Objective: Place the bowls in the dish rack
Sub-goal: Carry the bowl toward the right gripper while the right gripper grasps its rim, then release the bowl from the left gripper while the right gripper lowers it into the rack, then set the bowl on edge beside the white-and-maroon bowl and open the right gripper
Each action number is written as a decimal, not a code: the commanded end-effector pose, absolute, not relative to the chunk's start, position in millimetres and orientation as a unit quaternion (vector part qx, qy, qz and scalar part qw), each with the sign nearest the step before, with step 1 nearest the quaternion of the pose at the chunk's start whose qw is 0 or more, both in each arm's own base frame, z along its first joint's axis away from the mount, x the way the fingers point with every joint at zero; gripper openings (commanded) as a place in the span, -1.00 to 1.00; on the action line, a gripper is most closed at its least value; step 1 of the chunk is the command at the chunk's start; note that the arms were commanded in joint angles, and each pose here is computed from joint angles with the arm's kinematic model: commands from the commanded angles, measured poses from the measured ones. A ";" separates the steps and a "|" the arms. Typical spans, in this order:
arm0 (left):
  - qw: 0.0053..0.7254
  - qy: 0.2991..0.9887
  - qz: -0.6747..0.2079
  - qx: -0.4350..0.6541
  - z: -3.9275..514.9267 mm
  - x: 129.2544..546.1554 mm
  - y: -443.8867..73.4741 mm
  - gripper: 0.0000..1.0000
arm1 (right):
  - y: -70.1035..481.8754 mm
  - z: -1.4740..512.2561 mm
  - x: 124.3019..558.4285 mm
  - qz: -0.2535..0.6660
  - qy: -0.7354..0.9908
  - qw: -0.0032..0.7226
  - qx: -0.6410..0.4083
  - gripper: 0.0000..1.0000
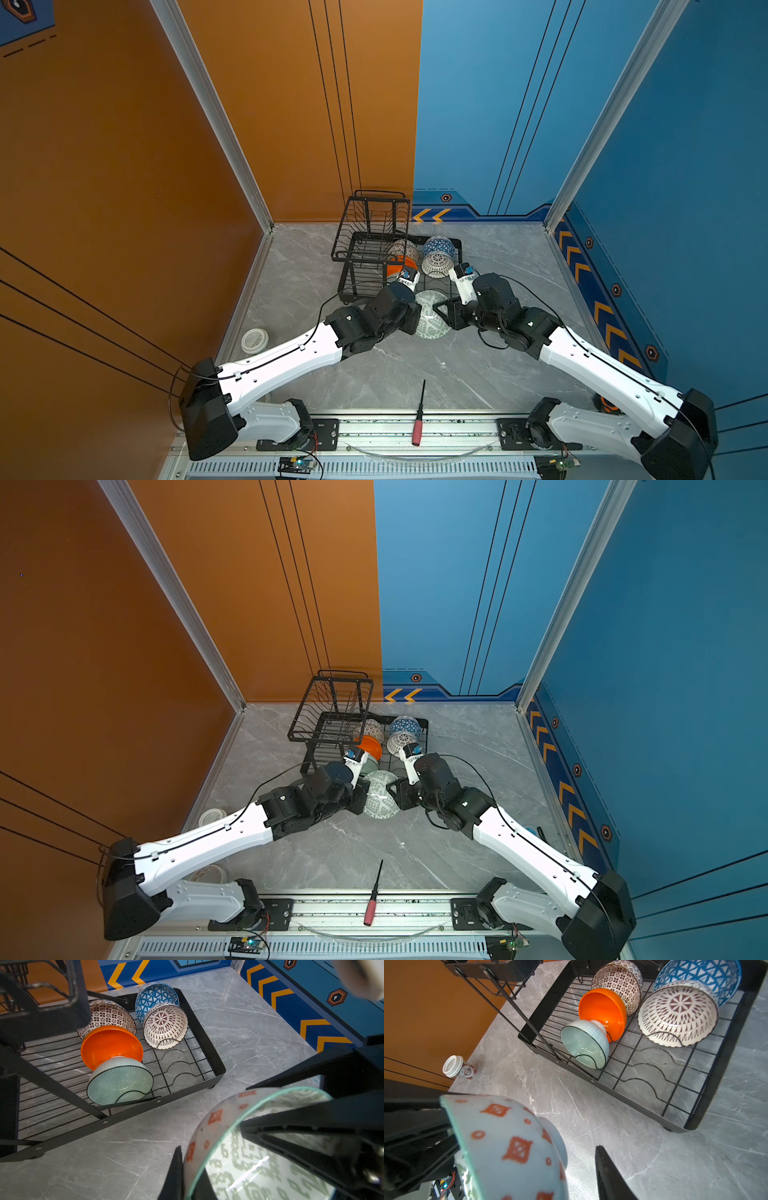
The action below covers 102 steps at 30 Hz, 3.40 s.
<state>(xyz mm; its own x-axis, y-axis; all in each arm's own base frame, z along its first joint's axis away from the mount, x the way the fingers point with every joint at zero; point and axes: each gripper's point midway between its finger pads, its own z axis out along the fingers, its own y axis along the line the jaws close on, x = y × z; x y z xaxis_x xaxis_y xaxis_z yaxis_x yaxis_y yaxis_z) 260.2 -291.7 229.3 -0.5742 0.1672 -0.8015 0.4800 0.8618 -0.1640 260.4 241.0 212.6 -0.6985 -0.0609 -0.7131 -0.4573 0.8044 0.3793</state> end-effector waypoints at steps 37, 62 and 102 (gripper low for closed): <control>0.387 0.888 -0.182 0.168 213.5 253.6 -194.7 0.96 | 178.5 238.3 379.1 -0.056 0.828 0.498 -0.252 -1.00; 0.374 0.891 -0.190 0.174 208.3 258.2 -190.2 0.96 | 191.2 217.6 431.2 -0.218 0.660 0.619 -0.367 -1.00; 0.372 0.891 -0.195 0.170 204.5 254.4 -183.7 0.96 | 213.6 123.2 442.6 -0.276 0.622 0.521 -0.515 -1.00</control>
